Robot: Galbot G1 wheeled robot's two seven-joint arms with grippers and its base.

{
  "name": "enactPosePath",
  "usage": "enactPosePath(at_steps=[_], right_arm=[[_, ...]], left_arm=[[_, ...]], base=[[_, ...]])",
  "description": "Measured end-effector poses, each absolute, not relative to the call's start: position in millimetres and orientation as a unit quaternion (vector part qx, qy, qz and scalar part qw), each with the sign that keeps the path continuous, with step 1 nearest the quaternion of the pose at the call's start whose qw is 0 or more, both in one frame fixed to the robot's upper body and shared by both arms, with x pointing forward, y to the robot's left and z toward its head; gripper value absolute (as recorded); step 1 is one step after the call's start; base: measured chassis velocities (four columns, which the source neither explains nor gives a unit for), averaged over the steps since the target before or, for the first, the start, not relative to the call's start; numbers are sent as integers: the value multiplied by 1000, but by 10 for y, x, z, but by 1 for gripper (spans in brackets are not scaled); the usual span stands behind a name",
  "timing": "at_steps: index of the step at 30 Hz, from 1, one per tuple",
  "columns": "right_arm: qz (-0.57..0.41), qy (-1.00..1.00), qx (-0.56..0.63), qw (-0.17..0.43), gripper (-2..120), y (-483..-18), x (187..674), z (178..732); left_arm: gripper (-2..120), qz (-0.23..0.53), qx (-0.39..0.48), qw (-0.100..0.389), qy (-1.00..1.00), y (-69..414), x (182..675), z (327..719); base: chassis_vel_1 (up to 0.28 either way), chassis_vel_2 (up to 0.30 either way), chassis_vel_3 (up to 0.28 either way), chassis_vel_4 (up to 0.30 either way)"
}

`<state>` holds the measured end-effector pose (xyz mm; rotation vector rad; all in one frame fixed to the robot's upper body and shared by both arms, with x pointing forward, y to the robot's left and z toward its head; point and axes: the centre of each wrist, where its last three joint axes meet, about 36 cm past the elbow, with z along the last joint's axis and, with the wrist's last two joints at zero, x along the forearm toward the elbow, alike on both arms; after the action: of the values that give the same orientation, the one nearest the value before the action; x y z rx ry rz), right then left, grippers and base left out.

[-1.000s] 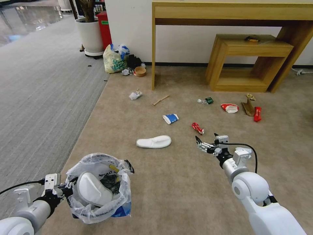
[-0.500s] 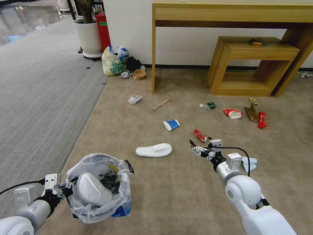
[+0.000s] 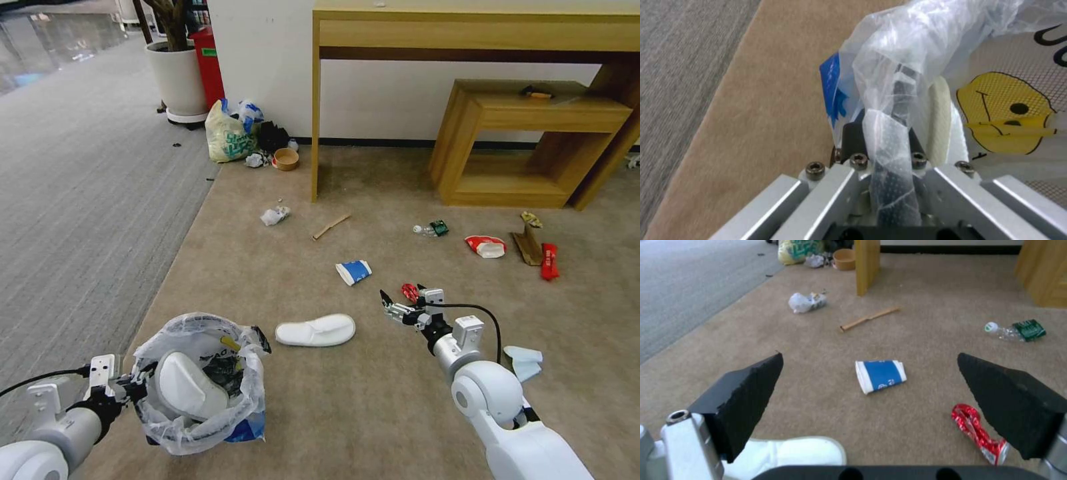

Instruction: Pick up the trash bin and place the garbage on the floor into it.

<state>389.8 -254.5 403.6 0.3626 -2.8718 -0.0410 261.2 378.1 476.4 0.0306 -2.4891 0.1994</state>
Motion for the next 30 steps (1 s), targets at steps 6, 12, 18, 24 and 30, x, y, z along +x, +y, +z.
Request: enactPosePath(at_steps=[6,12,18,24,30], right_arm=[[1,-982,134,133,100,-2576,3924,3988],[38,-967,207,147,100,-2665,4262,3888],[59,-940,291,165,100,-2712,4636,3615],[73,-912,358,187,100,-2703,4984,3373],[98,-859,455,216,100,-2421,5423,3100]], left_arm=[[0,76,14,317,-945,3794,2622,4753],[0,78,18,318,-945,3800,2603,4741],[0,79,22,318,-944,3806,2591,4739],[0,80,27,316,-945,3825,2589,4744],[0,83,33,316,-945,3848,2602,4729]], base=[[-135,113,122,-136],[-25,28,29,-16],[0,0,0,0],[0,0,0,0],[0,0,0,0]])
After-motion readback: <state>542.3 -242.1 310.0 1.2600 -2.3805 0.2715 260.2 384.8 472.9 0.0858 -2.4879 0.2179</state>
